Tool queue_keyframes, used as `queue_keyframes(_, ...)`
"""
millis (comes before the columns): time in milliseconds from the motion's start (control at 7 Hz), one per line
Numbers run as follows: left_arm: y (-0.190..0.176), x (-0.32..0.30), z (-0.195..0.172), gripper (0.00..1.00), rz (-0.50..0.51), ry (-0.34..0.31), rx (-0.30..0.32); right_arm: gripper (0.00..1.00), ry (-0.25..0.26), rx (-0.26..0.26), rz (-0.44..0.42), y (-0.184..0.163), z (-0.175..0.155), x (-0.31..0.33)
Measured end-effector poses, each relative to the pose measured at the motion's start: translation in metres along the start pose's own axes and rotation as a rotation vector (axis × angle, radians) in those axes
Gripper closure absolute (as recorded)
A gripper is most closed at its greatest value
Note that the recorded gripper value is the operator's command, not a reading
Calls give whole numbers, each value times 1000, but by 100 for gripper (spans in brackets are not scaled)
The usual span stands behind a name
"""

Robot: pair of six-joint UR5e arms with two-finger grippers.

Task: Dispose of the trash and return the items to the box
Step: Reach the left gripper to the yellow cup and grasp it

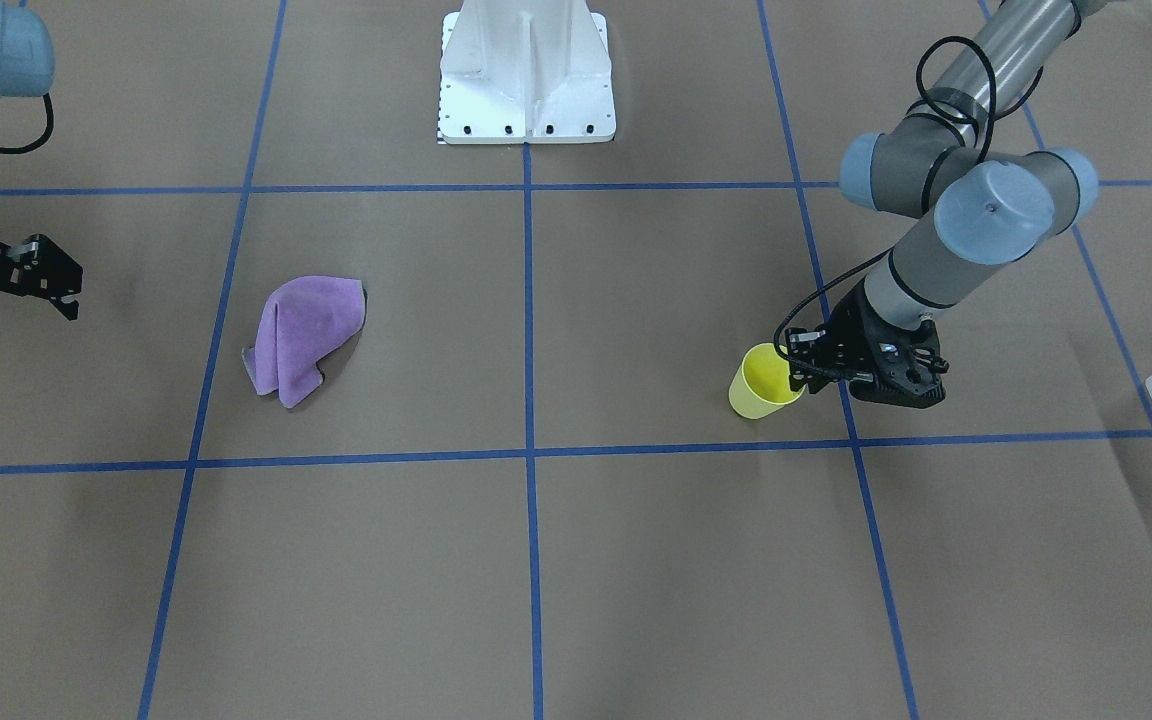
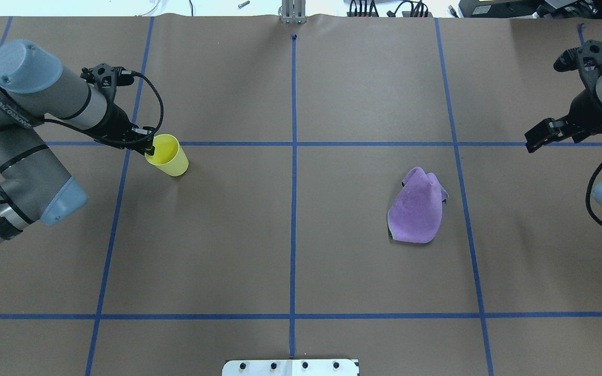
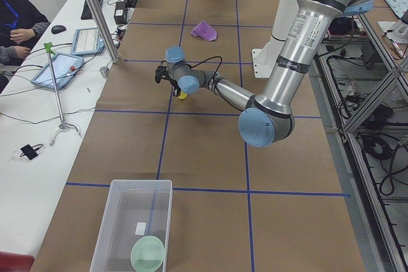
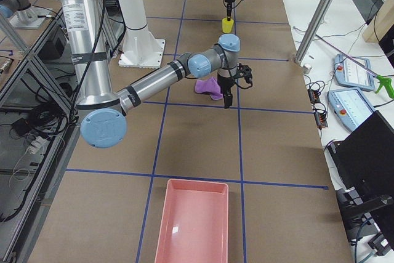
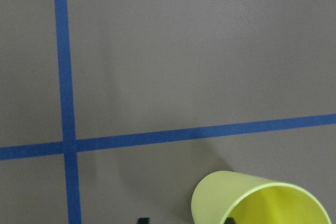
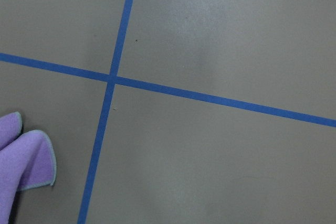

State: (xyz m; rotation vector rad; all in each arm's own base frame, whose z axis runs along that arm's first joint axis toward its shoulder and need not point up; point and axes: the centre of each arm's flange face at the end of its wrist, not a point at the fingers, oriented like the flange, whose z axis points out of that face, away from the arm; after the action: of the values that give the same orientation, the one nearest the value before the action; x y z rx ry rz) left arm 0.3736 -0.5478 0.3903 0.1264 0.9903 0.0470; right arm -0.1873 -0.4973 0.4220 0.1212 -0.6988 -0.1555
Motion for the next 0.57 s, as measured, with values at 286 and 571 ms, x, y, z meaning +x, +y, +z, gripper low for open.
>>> queue_keyframes(286,-14,-16,-31,100,-30,33,-9,0,-1,0,0,0,0,0)
queue_keyframes(571,-53,-95,-112,100,-108,75,-6,0,-1,0,0,0,0,0)
